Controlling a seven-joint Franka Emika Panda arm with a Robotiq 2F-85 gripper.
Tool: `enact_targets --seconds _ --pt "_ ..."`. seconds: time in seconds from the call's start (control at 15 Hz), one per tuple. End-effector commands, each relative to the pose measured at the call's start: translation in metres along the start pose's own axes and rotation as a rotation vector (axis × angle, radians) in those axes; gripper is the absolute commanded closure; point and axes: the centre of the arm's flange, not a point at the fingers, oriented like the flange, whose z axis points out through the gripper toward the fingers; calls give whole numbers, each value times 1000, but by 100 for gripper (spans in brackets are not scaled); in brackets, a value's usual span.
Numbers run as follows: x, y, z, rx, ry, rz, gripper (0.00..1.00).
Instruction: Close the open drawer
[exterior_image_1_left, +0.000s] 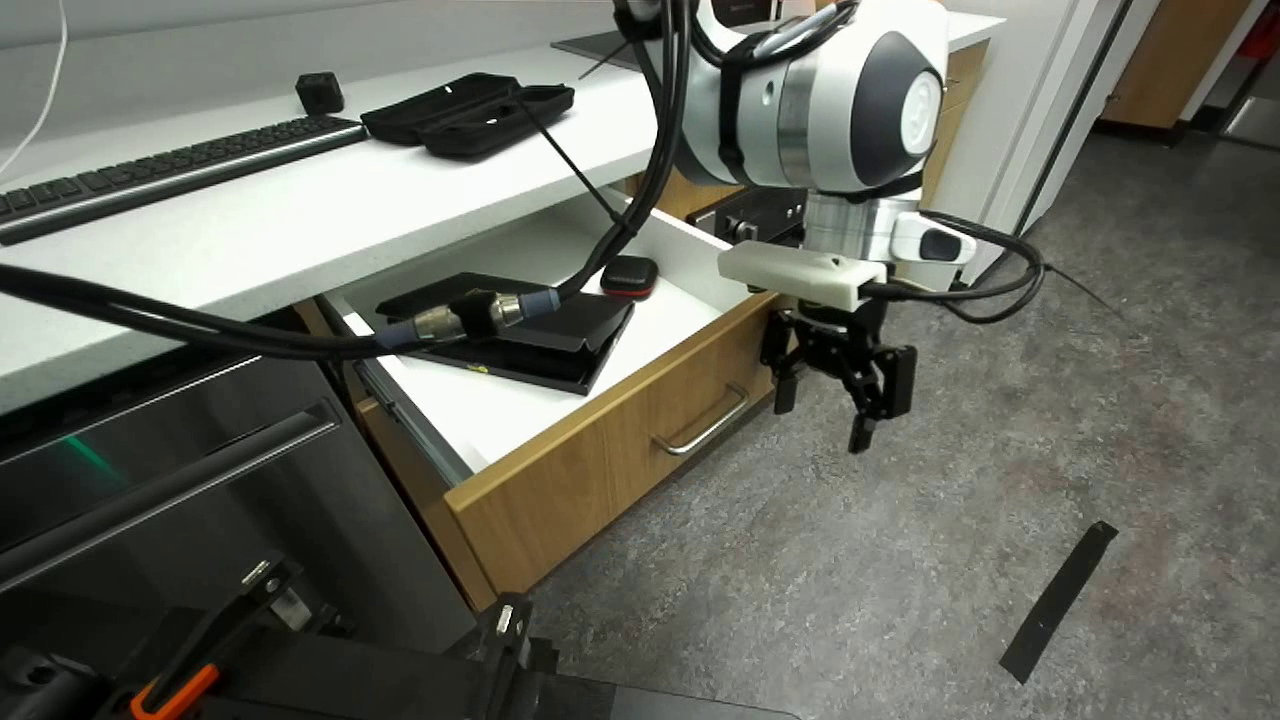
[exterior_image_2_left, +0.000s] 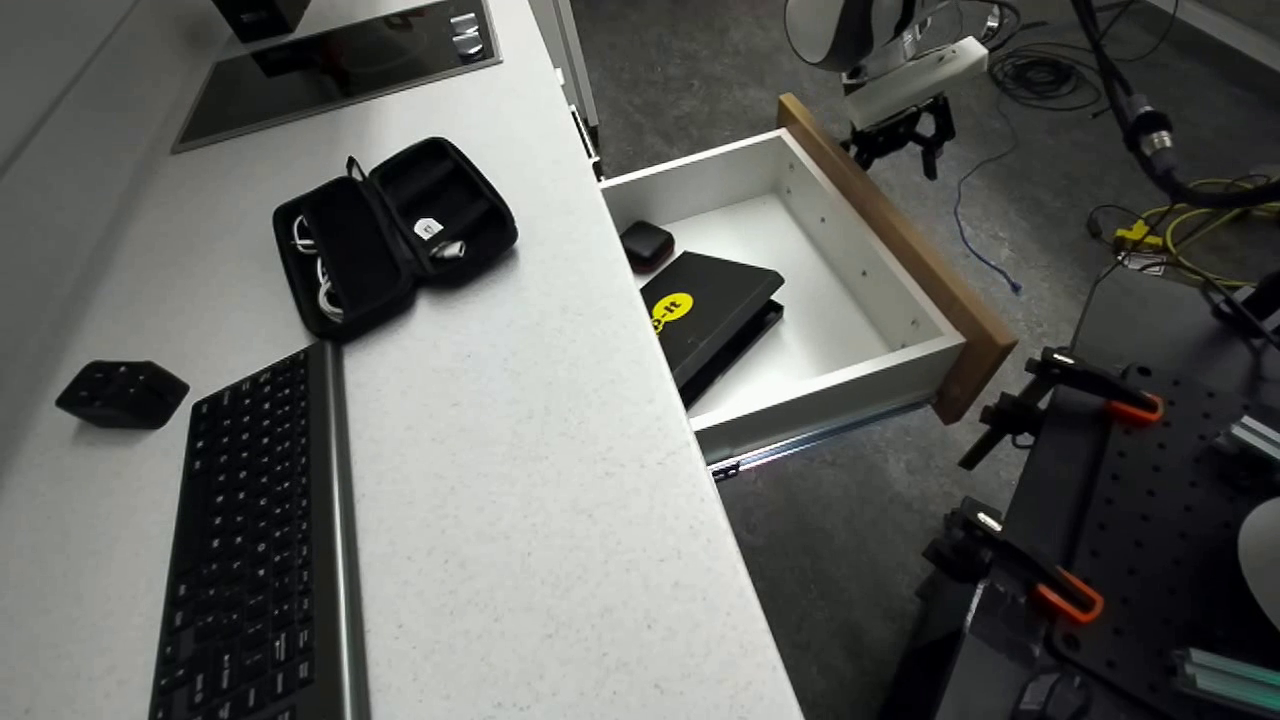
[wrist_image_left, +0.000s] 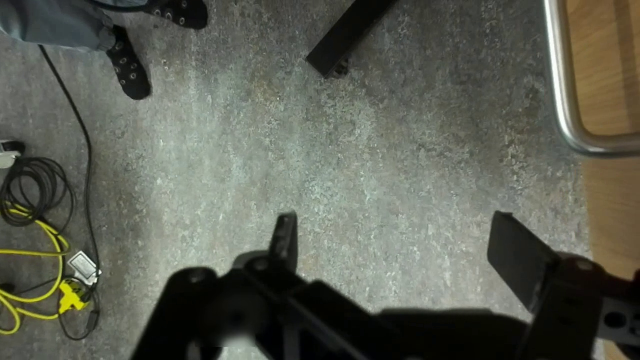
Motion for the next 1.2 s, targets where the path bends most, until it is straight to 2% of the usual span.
enact_targets --seconds 0.0,0.4,0.67,0.93,1.13 --pt "17 -54 -16 15 -44 -90 0" --pt "15 -172 -34 41 -147 -230 0" --pt "1 -245 -46 79 -205 -319 0" --pt "-22 -288 -51 103 -249 -439 0" --pt "-26 -308 -56 132 -246 -568 0"
